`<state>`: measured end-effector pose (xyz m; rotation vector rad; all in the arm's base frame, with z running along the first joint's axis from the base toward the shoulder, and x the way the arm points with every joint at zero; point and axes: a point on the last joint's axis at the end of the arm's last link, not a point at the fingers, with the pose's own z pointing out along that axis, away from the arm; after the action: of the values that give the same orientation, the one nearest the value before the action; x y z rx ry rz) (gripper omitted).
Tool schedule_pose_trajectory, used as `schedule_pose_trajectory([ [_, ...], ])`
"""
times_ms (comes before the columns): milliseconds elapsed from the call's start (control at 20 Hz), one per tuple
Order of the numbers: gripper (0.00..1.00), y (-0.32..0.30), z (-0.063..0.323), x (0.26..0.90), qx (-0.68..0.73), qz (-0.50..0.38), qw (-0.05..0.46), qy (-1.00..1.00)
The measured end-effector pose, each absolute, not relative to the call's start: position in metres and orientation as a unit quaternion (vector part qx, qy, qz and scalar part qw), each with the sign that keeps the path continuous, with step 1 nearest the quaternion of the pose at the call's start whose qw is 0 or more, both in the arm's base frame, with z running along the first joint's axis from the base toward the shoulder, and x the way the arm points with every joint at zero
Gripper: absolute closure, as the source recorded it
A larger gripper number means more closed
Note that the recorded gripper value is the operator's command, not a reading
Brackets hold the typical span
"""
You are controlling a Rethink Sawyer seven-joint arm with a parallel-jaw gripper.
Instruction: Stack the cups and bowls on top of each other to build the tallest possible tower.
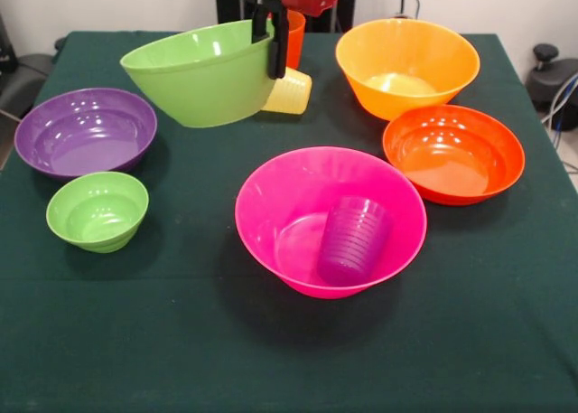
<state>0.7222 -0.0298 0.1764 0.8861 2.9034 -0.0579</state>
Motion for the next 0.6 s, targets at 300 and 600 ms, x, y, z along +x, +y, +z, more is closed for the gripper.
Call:
schedule_pose_trajectory([
  [300,1.00,-0.007,0.170,0.723,0.275,-0.015,0.049,0.960],
  [600,1.00,0.021,0.167,0.723,0.256,-0.010,0.047,0.965],
])
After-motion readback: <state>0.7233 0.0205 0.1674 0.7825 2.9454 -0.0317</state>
